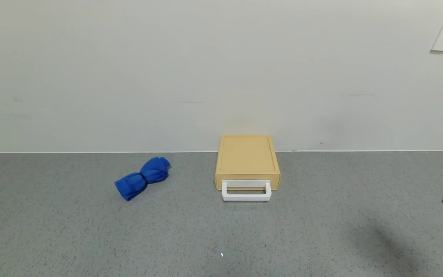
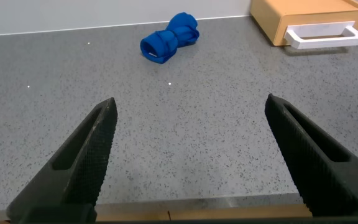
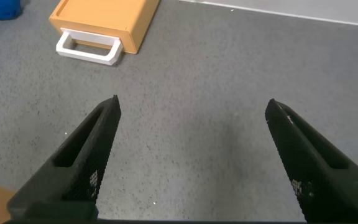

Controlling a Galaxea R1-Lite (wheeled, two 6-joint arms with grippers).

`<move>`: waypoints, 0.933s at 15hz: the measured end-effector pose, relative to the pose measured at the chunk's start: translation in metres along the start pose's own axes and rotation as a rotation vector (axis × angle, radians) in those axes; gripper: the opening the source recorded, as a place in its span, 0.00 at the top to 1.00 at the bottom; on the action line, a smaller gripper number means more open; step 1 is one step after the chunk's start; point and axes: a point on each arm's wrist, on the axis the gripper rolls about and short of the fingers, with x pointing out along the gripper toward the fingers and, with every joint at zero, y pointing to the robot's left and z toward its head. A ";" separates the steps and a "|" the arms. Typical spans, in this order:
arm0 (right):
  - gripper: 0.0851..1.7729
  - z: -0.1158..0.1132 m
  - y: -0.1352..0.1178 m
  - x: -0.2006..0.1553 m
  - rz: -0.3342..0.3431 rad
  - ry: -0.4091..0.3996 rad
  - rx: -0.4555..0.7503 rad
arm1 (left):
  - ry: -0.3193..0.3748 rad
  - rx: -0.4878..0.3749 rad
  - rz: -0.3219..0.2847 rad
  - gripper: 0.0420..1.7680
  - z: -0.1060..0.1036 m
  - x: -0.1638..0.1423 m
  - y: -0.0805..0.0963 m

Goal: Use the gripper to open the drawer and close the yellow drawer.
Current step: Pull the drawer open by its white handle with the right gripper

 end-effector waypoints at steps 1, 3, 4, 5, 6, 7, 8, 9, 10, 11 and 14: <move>0.04 0.013 -0.001 0.017 0.020 0.028 -0.001 | 0.000 0.000 0.000 0.03 0.000 0.000 0.000; 0.04 0.035 0.002 0.055 0.057 0.081 -0.014 | 0.000 0.000 0.000 0.03 0.000 0.000 0.000; 0.04 0.043 0.006 0.074 0.066 0.106 -0.025 | 0.000 0.000 0.000 0.03 0.000 0.000 0.000; 0.16 0.049 0.014 0.095 0.076 0.132 -0.036 | 0.000 0.000 0.000 0.03 0.000 0.000 0.000; 0.26 0.053 0.022 0.114 0.088 0.158 -0.048 | 0.000 0.000 0.000 0.03 0.000 0.000 0.000; 0.34 0.056 0.034 0.133 0.103 0.180 -0.059 | 0.000 0.000 0.000 0.03 0.000 0.000 0.000; 0.42 0.057 0.045 0.150 0.115 0.200 -0.065 | 0.000 0.001 0.000 0.03 0.000 0.000 0.000; 0.49 0.058 0.056 0.165 0.122 0.218 -0.066 | 0.000 0.001 0.000 0.03 0.000 0.000 0.000; 0.55 0.058 0.068 0.182 0.130 0.234 -0.066 | 0.000 0.001 0.000 0.03 0.000 0.000 0.000; 0.61 0.057 0.079 0.196 0.136 0.248 -0.064 | 0.000 0.001 0.000 0.03 0.000 0.000 0.000; 0.98 0.051 0.109 0.237 0.143 0.284 -0.068 | 0.000 0.001 0.000 0.03 0.000 0.000 0.000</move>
